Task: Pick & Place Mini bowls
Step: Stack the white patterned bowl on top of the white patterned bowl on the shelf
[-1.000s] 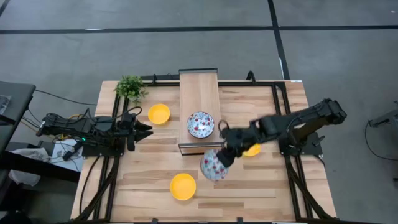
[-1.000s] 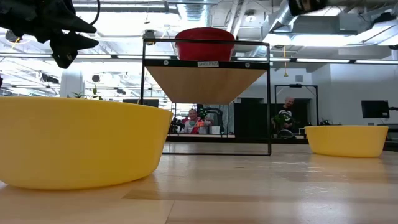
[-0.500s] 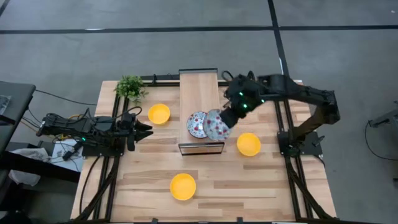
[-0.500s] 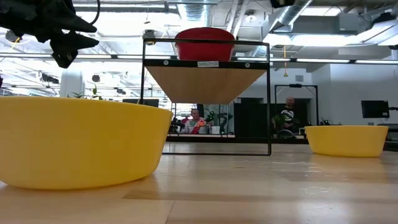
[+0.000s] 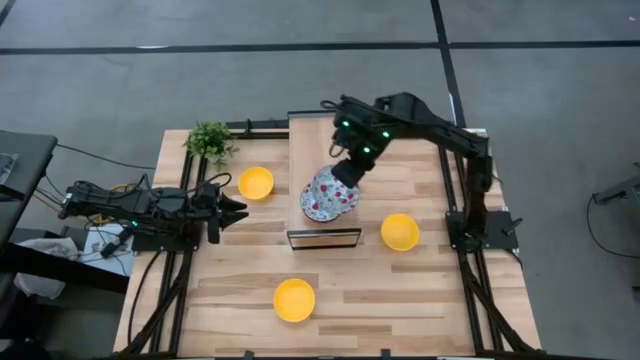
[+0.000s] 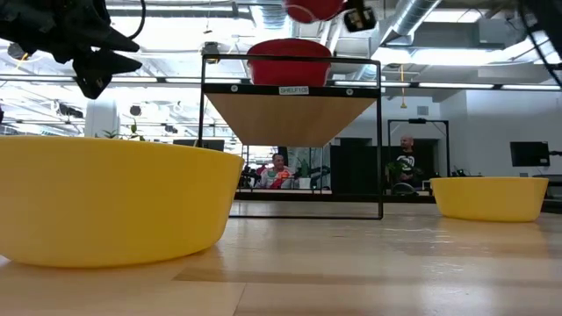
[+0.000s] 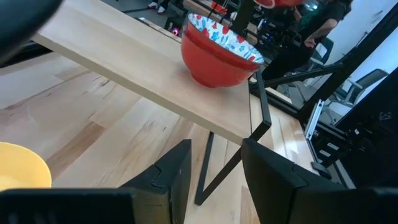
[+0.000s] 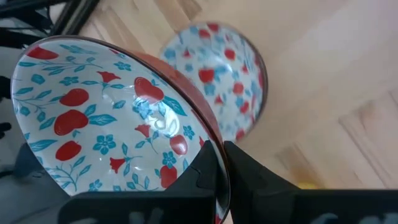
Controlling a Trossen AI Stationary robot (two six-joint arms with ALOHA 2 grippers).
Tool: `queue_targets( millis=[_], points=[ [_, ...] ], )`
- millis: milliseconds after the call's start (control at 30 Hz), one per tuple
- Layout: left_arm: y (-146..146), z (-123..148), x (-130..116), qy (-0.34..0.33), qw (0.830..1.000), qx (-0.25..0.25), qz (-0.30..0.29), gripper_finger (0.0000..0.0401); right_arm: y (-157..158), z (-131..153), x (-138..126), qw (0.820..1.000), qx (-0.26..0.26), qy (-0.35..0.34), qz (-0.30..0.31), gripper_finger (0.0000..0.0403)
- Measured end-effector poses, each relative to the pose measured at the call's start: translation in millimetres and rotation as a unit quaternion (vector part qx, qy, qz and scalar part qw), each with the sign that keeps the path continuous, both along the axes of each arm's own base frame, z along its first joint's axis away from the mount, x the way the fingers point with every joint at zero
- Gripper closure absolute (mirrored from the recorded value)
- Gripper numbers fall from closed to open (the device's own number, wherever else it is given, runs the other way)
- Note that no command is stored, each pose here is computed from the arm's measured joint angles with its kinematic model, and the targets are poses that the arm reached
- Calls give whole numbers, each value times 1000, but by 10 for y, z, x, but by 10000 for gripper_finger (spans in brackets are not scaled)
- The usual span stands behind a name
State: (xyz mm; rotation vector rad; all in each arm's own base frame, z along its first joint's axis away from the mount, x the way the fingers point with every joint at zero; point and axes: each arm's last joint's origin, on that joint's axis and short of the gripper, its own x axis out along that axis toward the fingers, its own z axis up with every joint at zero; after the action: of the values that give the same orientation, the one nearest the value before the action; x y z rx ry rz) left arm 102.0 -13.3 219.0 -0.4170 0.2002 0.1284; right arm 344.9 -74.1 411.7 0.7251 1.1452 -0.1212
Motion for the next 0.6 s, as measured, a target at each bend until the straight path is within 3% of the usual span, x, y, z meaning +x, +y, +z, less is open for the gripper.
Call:
queue_targets(
  millis=[233,600],
  points=[
    [-5,-8,24,5,1000,1,0,261,-128,-227,217,999,26,20,9,401],
    [-7,-16,33,10,1000,4,-1,261,-182,-492,401,998,15,59,7,401]
  ],
)
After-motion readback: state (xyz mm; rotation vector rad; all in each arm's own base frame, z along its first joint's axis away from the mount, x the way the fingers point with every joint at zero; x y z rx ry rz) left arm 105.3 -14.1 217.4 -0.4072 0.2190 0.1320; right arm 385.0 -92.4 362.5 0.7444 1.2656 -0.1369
